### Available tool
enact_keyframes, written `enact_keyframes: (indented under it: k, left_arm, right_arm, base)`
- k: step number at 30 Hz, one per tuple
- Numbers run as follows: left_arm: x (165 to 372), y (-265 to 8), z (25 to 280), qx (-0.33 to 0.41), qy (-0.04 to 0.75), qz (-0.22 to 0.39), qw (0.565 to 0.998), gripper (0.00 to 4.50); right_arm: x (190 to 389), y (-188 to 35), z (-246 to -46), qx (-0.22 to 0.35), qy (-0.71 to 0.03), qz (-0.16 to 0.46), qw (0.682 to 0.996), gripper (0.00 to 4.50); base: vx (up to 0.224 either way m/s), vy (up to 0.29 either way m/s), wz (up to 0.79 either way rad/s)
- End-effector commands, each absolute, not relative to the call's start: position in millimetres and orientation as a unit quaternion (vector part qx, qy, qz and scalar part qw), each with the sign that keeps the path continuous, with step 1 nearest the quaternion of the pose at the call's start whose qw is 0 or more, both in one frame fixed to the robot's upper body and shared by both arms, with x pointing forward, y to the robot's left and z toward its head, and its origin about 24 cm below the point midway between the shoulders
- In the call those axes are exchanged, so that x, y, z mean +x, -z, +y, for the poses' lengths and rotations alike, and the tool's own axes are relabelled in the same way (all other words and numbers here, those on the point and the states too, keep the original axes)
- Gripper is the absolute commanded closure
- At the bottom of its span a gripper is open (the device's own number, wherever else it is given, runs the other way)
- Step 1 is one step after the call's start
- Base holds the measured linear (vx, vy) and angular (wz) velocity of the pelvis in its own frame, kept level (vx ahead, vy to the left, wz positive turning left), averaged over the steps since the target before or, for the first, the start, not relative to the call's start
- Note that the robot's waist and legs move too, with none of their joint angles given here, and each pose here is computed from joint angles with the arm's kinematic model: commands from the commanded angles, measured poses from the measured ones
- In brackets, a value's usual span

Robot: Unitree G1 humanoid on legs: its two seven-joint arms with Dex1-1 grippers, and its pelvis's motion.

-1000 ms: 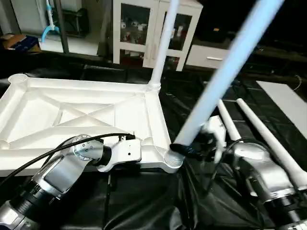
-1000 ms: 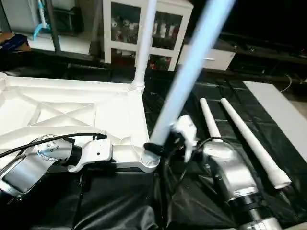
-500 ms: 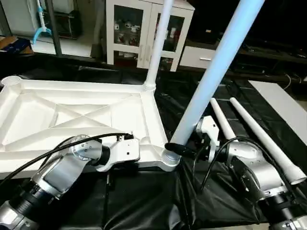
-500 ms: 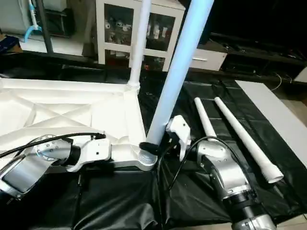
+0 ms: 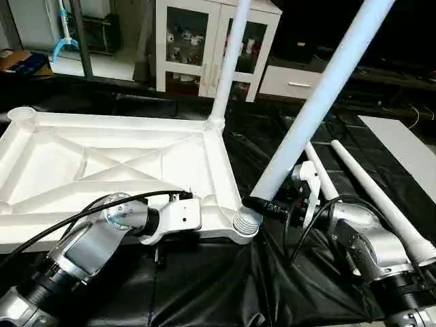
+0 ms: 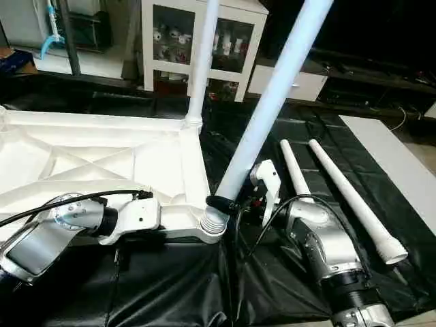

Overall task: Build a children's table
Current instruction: Insert table leg to table base

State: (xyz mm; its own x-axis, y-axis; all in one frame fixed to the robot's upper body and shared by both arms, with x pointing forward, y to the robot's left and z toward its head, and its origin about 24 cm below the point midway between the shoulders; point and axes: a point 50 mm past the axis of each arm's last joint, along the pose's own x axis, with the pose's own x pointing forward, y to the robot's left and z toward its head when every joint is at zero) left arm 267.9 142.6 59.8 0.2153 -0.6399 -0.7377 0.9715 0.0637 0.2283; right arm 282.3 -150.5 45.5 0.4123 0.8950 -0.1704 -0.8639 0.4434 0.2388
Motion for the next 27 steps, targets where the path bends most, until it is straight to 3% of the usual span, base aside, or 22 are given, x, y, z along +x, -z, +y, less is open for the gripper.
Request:
enact_keyframes:
  k: [1, 7, 16, 22, 27]
  left_arm:
    - [266.4, -64.2, 134.4, 0.374, 0.598, 0.209, 0.677, 4.50]
    - [265.0, -63.3, 132.1, 0.370, 0.602, 0.210, 0.676, 4.50]
    - [266.1, -62.8, 131.7, 0.372, 0.603, 0.211, 0.674, 4.50]
    - [266.5, -62.7, 131.4, 0.376, 0.600, 0.209, 0.674, 4.50]
    - [266.6, -63.0, 132.2, 0.377, 0.598, 0.210, 0.675, 4.50]
  right_arm:
    - [253.5, 18.9, -180.9, 0.014, -0.459, 0.332, 0.824, 2.62]
    - [248.5, 21.4, -174.6, -0.021, -0.491, 0.341, 0.801, 2.62]
    - [253.1, 20.6, -173.7, -0.050, -0.499, 0.338, 0.797, 2.62]
    - [251.6, 17.9, -158.2, -0.050, -0.524, 0.320, 0.788, 2.62]
    - [244.3, 21.3, -157.6, -0.045, -0.531, 0.324, 0.781, 2.62]
  base:
    - [0.000, 0.000, 0.00]
    - [0.000, 0.000, 0.00]
    - [0.000, 0.000, 0.00]
    - [0.000, 0.000, 0.00]
    - [0.000, 0.000, 0.00]
